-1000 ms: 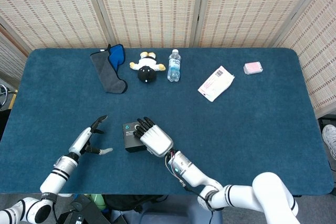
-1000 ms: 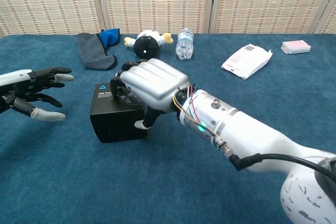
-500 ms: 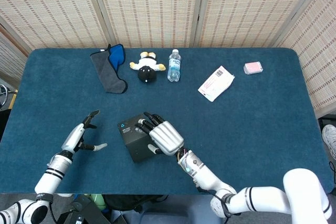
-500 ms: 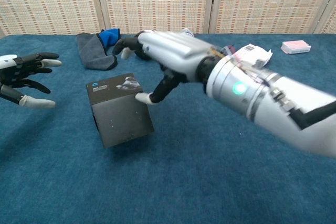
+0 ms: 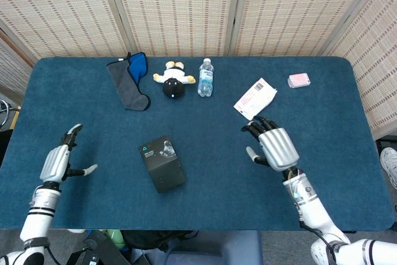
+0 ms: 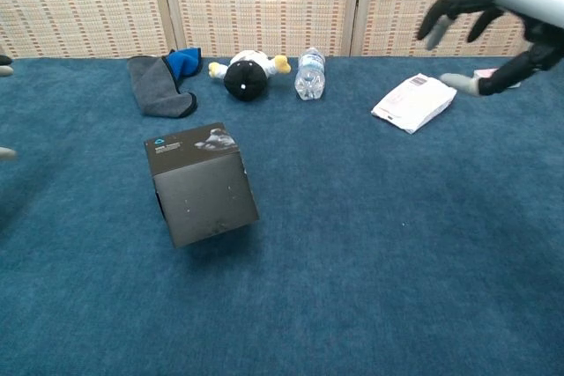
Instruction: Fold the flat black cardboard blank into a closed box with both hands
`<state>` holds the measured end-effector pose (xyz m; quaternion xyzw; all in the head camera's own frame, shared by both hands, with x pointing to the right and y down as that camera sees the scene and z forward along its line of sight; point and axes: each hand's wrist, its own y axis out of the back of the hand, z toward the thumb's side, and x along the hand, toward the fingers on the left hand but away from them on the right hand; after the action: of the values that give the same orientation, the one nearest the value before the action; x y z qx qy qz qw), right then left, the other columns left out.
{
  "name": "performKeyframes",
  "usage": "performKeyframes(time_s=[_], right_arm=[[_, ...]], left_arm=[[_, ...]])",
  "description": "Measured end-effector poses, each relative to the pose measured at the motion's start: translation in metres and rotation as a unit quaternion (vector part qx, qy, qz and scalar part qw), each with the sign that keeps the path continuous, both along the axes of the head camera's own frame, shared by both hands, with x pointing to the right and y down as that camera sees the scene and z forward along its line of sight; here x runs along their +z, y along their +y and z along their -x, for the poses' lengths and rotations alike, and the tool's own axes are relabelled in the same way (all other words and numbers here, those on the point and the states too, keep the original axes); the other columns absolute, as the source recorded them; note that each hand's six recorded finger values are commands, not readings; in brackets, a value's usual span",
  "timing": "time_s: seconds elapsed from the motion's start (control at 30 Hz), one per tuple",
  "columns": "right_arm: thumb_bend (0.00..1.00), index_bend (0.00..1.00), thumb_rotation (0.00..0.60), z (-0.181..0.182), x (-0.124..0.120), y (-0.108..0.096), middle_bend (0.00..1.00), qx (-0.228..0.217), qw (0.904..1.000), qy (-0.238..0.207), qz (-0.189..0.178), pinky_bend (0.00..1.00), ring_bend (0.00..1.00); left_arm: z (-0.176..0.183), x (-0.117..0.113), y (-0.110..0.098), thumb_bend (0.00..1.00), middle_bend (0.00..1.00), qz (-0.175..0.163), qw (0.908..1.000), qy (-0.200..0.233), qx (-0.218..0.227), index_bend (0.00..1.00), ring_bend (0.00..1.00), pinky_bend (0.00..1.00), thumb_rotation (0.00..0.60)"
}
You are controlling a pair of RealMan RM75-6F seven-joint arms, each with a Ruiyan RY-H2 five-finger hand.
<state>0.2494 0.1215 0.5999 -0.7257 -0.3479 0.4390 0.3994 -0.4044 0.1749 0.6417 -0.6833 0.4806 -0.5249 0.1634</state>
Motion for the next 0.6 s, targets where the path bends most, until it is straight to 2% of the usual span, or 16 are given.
performKeyframes(time_s=[0.13, 0.23, 0.4, 0.6], right_arm=[[0.35, 0.35, 0.600, -0.044, -0.003, 0.012, 0.36, 0.026, 0.9987, 0.035, -0.024, 0.32, 0.22], [0.35, 0.35, 0.600, -0.066, -0.005, 0.021, 0.36, 0.038, 0.9977, 0.049, -0.028, 0.32, 0.22], [0.35, 0.35, 0.600, -0.104, -0.013, 0.038, 0.36, 0.077, 0.9951, 0.061, -0.012, 0.32, 0.22], [0.35, 0.36, 0.600, -0.141, -0.025, 0.063, 0.36, 0.126, 0.9909, 0.047, 0.007, 0.32, 0.22]], left_arm=[[0.016, -0.013, 0.011, 0.08, 0.00, -0.009, 0.9985, -0.053, -0.005, 0.00, 0.00, 0.25, 0.600], [0.025, -0.022, 0.019, 0.08, 0.00, -0.017, 0.9964, -0.082, -0.010, 0.00, 0.00, 0.25, 0.600], [0.034, -0.040, 0.033, 0.08, 0.00, -0.045, 0.9904, -0.130, -0.007, 0.00, 0.00, 0.25, 0.600], [0.028, -0.061, 0.052, 0.08, 0.00, -0.081, 0.9853, -0.149, 0.015, 0.00, 0.00, 0.25, 0.600]])
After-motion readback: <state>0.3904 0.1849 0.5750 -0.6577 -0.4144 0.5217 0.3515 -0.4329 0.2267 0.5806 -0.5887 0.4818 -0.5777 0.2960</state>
